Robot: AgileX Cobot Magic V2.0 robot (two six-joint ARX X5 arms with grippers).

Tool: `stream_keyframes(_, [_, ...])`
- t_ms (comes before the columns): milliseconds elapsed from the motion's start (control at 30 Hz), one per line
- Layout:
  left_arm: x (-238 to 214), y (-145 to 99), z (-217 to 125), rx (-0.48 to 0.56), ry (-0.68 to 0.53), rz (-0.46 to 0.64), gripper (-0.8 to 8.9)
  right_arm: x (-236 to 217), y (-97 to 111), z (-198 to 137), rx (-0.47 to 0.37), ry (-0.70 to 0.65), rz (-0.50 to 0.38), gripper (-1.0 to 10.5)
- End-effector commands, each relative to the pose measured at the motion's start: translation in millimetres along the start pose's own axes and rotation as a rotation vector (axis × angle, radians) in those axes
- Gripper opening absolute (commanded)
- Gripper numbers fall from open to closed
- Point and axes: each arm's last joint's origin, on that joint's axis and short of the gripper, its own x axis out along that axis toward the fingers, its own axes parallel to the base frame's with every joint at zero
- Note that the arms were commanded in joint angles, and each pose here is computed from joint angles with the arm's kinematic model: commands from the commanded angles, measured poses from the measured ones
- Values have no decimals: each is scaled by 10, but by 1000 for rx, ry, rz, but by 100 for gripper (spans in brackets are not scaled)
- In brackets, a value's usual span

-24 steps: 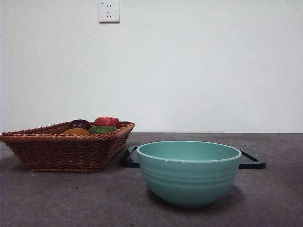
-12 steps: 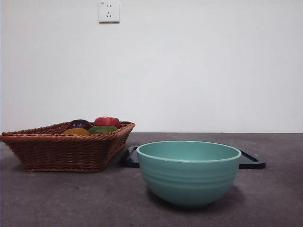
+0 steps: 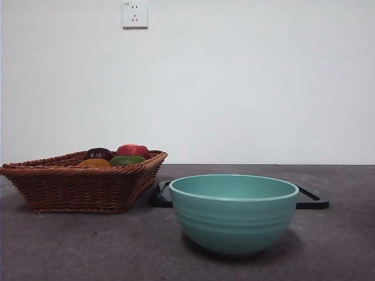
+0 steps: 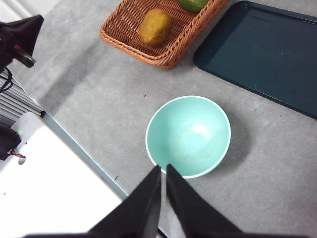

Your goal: Pick up the wifruite, put it on the bowl, pick up the plate, put it on desk

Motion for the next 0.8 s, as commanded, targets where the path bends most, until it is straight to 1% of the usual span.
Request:
stream_keyframes(33, [19,-8,-66,5,18,4,7,-23,30,37,-23,-17,14,8])
stream_keyframes(700, [19,-8,-64,4,17,4,7,-23,30,37,-23,-17,14,8])
stream_keyframes(800, [19,-8,-64,4,17,4,7,-32,28,24,-57,-11,11,7])
